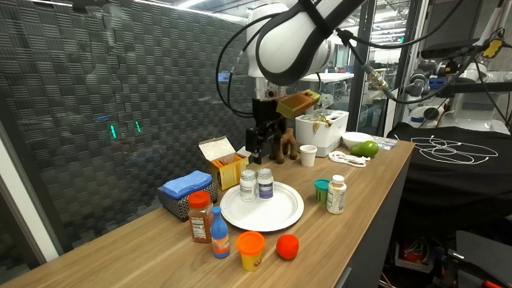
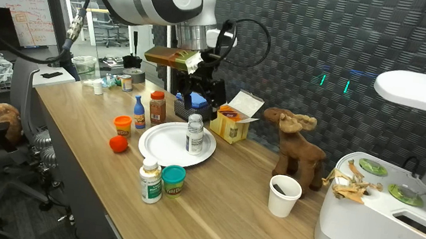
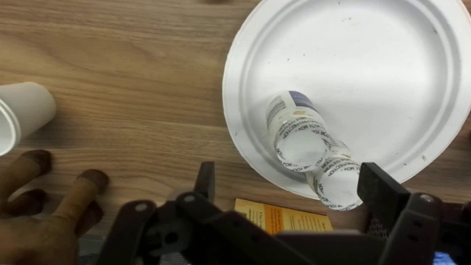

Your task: Put all the bottles and the orange plushie on the white plate

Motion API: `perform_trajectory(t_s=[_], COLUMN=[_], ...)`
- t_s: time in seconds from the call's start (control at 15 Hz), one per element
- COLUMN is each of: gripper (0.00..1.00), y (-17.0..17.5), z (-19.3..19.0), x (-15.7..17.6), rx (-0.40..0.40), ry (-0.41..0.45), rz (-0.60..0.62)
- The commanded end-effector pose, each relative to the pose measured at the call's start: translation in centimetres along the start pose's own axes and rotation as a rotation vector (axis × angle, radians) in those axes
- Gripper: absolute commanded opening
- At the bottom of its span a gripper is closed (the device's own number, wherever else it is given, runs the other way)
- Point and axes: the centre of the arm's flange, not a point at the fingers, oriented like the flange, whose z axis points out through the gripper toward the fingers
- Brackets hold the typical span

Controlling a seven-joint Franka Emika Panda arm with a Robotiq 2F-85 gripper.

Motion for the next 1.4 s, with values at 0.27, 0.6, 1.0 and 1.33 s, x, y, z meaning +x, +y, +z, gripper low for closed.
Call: perform_trajectory(t_s=[0.27, 0.6, 1.0, 1.33], gripper=[1.0, 1.0, 1.0, 0.96], y=[4.4, 5.6, 5.6, 5.8], z=[-4.0, -1.4, 0.8, 1.1], x=[-9.6, -13.2, -14.7, -15.2], rx=[-0.02, -0.007, 0.018, 0.014], ry=[-0.016, -0.092, -0.166, -0.2], rz=[0.208, 0.277, 0.301, 0.32])
